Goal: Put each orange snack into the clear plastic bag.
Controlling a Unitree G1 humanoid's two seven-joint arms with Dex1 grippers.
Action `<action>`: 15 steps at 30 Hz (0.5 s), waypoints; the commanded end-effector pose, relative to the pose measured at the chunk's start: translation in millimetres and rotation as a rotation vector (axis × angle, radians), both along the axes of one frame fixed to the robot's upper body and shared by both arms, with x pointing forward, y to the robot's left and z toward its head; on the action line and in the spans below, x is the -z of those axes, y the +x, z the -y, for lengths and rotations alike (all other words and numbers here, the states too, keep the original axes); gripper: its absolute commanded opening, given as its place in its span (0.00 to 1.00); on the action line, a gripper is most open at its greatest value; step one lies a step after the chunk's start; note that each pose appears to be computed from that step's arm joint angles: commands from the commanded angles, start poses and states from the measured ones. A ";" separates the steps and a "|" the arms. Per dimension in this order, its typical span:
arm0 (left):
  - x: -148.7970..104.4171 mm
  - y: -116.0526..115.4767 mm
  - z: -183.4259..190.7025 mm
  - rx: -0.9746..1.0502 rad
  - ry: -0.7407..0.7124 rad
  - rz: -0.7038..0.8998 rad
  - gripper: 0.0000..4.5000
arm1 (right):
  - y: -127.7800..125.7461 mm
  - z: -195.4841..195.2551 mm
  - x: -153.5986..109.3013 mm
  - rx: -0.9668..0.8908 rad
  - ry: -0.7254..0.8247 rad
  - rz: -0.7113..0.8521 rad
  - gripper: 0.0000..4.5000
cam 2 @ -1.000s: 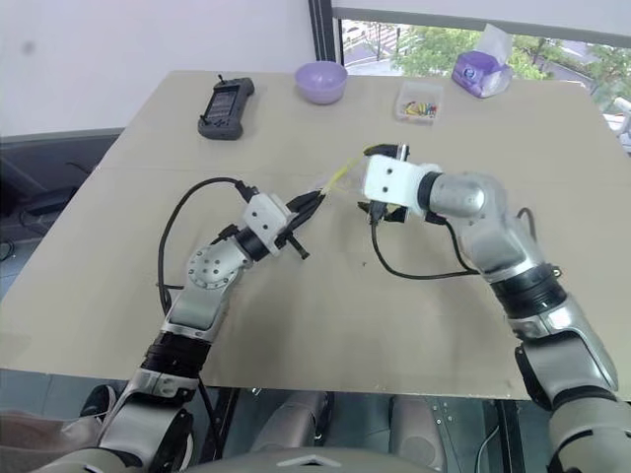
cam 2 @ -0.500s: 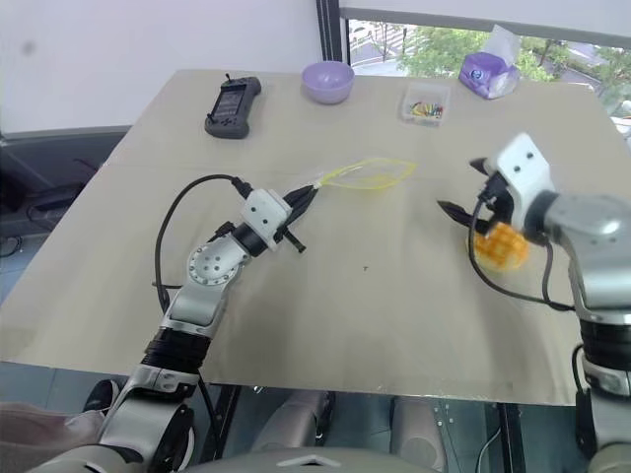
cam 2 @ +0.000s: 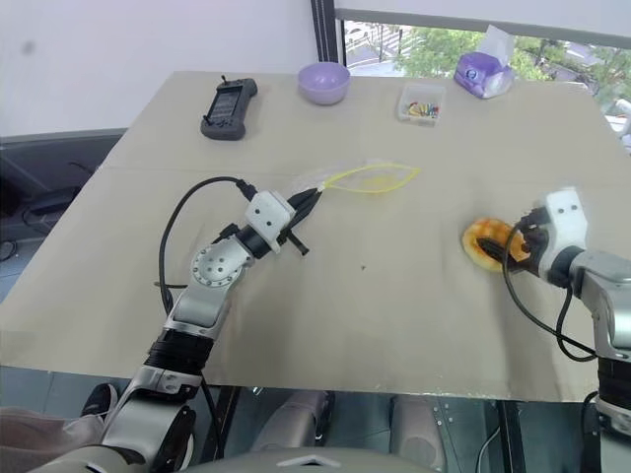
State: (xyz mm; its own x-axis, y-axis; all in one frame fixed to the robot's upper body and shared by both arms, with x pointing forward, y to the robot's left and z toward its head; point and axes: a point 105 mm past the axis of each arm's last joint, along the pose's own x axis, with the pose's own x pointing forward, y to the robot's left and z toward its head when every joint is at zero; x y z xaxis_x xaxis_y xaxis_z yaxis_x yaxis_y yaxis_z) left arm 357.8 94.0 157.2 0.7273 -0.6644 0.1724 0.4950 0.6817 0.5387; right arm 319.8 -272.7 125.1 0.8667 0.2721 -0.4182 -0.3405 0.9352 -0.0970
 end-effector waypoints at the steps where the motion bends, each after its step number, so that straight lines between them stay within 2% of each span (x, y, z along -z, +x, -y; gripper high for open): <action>1: -11.0 -2.3 -0.3 0.009 -0.021 0.033 0.00 | 5.7 -3.2 2.3 0.005 0.026 0.004 0.99; 5: -11.0 -2.7 0.0 0.010 -0.020 0.033 0.00 | 7.8 -8.1 21.2 -0.001 0.070 -0.053 0.99; 9: -11.4 -2.6 -1.3 0.007 -0.018 0.033 0.00 | 2.6 -26.9 35.0 -0.073 0.182 -0.125 0.99; 11: -11.4 -3.0 -1.6 0.005 -0.017 0.034 0.00 | -0.4 -29.2 42.1 -0.091 0.174 -0.156 0.99; 15: -11.4 -3.3 -2.0 0.003 -0.019 0.034 0.00 | -2.1 -27.5 49.8 -0.089 0.146 -0.184 0.74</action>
